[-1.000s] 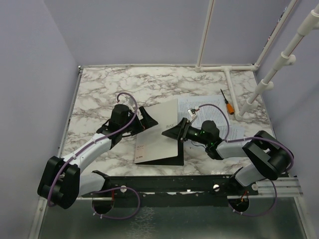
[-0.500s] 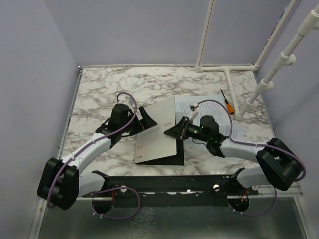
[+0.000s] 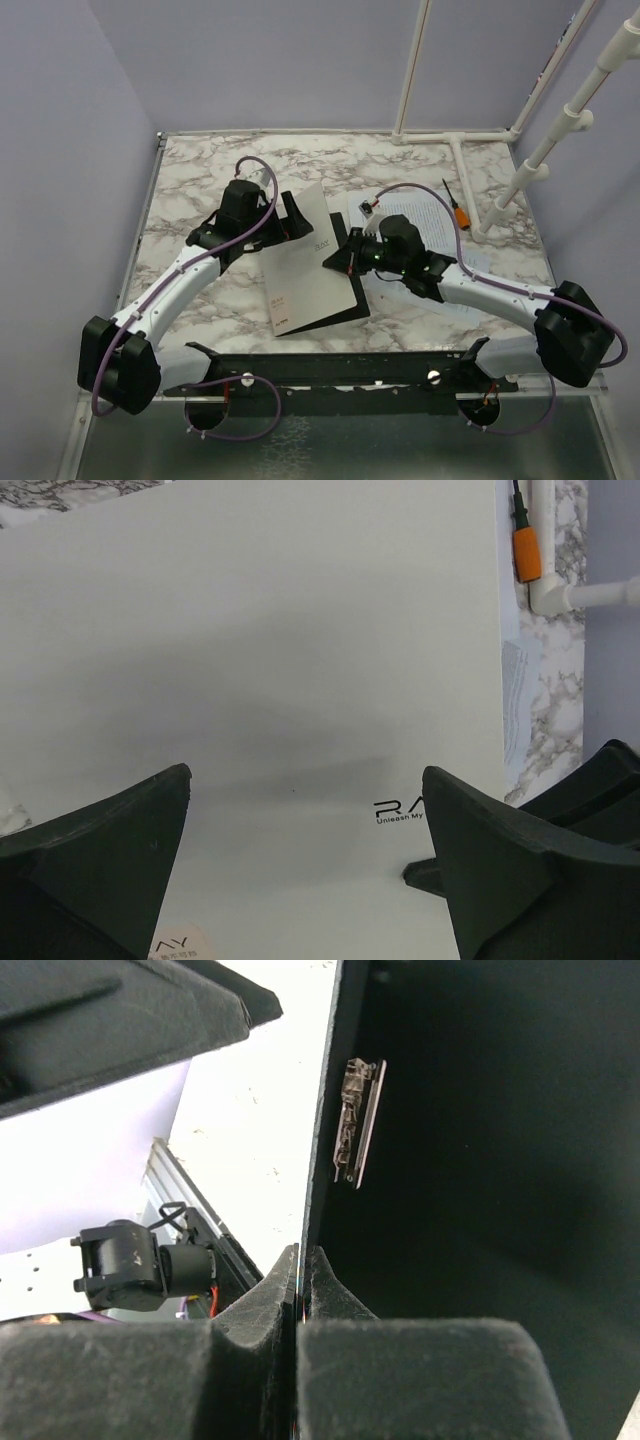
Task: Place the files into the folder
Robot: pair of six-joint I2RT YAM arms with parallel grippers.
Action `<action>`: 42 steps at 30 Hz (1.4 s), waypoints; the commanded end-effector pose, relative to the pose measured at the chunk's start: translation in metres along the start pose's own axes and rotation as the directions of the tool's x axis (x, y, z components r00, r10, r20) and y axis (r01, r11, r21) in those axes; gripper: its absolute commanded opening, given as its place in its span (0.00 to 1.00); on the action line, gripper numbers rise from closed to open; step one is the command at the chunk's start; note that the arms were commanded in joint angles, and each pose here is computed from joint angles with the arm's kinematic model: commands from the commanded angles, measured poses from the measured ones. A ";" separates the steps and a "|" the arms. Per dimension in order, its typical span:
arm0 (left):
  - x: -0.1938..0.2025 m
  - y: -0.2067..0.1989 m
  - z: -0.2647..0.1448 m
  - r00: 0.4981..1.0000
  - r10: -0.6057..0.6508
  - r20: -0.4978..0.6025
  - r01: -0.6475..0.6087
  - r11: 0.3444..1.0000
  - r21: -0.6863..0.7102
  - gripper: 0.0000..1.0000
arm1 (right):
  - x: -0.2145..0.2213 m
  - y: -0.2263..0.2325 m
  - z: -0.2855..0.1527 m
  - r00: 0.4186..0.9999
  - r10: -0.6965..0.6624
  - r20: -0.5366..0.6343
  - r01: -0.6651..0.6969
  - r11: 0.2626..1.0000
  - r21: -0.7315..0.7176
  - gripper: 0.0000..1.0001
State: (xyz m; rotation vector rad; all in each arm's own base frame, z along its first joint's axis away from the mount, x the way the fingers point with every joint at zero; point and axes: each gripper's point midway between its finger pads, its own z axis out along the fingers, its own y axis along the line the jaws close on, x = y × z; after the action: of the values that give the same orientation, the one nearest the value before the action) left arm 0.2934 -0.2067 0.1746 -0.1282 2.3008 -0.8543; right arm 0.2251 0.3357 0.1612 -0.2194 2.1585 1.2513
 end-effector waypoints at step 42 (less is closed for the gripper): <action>-0.054 -0.015 -0.058 0.971 0.213 -0.108 -0.231 0.951 -0.205 0.70 | -0.016 0.106 0.038 0.736 -0.664 -0.129 0.623 0.591 0.513 0.00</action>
State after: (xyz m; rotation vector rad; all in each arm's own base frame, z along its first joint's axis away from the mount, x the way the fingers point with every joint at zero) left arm 0.3039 -0.1786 0.2374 0.0547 2.4372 -0.5351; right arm 0.2045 0.4173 0.2224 -0.6251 2.0518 0.3195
